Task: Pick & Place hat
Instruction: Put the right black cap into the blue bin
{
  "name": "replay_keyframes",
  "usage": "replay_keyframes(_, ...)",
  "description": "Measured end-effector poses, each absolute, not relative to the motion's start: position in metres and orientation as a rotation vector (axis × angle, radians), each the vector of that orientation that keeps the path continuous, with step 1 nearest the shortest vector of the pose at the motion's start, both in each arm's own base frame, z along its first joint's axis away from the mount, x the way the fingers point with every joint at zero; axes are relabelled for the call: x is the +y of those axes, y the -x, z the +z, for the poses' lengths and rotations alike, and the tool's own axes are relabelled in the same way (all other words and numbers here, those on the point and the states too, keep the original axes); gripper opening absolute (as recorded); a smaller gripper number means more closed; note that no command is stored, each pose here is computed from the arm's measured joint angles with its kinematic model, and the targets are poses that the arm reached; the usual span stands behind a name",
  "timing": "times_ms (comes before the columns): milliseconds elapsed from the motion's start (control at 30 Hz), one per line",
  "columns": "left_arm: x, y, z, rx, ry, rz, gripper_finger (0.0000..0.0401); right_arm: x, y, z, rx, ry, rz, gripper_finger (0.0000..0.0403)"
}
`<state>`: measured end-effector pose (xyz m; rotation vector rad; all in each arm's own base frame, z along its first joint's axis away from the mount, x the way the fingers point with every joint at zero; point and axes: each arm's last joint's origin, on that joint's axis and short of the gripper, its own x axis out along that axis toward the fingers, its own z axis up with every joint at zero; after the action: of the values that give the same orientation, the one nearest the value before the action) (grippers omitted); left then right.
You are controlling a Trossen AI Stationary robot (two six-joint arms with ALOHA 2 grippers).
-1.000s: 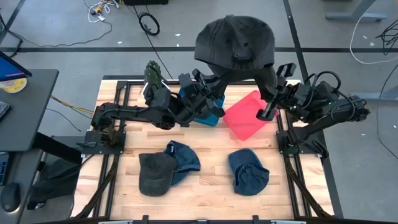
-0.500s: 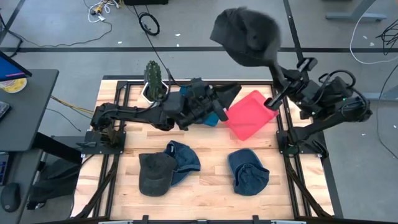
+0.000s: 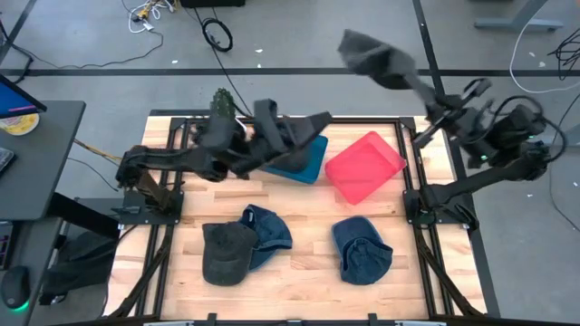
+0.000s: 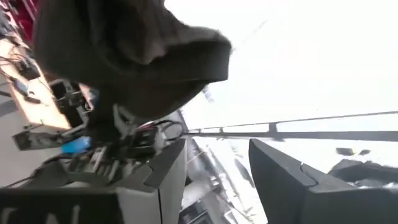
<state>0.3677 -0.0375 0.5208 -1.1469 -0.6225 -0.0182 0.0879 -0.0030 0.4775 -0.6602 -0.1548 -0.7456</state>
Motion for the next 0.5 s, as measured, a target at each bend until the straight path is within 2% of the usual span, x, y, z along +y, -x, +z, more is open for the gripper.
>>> replay_keyframes(267, -0.022, -0.353, 0.511, -0.433, 1.334, 0.184, 0.0177, -0.006, -0.071, 0.472, -0.111, 0.739, -0.704, 0.0006)
replay_keyframes(500, -0.011, -0.357, 0.503, -0.419, 1.405, 0.236, 0.0177, -0.002, -0.076, 0.464, -0.082, 0.843, -0.562, 0.0006)
